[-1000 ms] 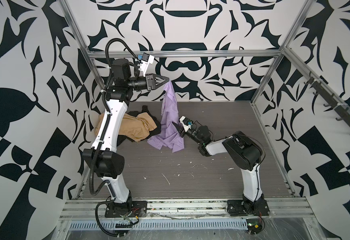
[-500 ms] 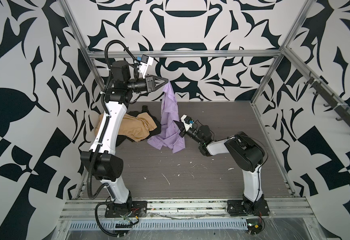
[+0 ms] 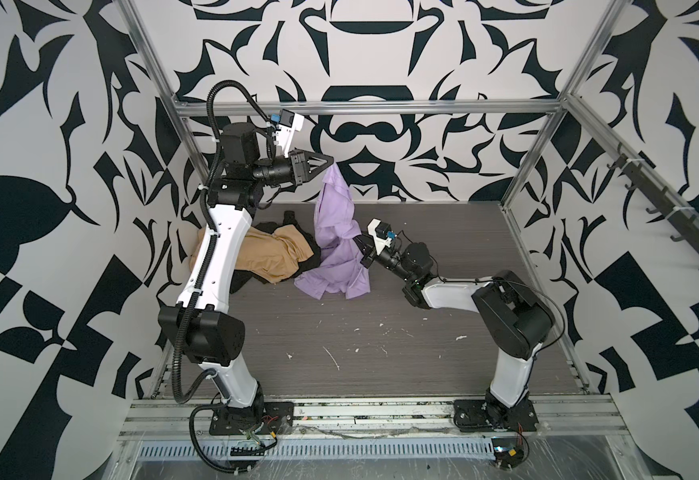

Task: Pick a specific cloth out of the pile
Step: 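Grasp the hanging lavender cloth lower down with the right gripper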

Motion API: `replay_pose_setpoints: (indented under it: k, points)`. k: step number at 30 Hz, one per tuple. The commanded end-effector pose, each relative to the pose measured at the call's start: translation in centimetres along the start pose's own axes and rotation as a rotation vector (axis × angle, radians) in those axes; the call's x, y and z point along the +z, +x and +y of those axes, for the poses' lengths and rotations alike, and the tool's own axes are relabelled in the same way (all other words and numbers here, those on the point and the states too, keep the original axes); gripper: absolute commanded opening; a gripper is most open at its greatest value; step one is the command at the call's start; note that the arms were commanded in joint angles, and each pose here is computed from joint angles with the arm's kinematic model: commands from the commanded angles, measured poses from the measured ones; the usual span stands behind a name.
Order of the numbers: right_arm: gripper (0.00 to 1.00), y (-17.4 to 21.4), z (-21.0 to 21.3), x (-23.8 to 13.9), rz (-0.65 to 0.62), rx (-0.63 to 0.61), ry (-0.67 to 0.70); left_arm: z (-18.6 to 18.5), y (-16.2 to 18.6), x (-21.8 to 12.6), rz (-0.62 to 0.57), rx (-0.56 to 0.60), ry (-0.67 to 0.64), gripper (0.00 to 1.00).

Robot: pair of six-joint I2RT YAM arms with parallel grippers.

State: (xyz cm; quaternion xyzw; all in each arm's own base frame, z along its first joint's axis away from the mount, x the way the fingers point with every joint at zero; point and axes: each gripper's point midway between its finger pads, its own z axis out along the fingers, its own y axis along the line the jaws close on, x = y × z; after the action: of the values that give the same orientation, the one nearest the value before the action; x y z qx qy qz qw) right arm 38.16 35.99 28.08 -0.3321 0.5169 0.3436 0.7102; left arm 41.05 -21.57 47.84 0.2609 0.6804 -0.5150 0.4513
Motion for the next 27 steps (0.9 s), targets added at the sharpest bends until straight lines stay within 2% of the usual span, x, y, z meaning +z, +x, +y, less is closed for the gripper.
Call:
replay_pose_setpoints:
  k: [1, 9, 16, 27]
  points:
    - [0.00, -6.0, 0.8, 0.4, -0.100, -0.045, -0.056, -1.7, -1.6, -0.8, -0.038, 0.068, -0.011, 0.00]
    - [0.00, -10.1, 1.8, 0.0, -0.073, -0.068, -0.115, -2.5, -2.4, -1.1, -0.070, 0.080, -0.005, 0.00]
    - [0.00, -13.2, 0.8, -0.7, -0.042, -0.175, -0.040, -2.8, -2.6, -1.4, -0.098, 0.066, 0.001, 0.00]
    - [0.00, -16.2, 0.1, -1.2, -0.019, -0.227, -0.007, -3.7, -3.0, -1.7, -0.106, 0.077, 0.006, 0.00]
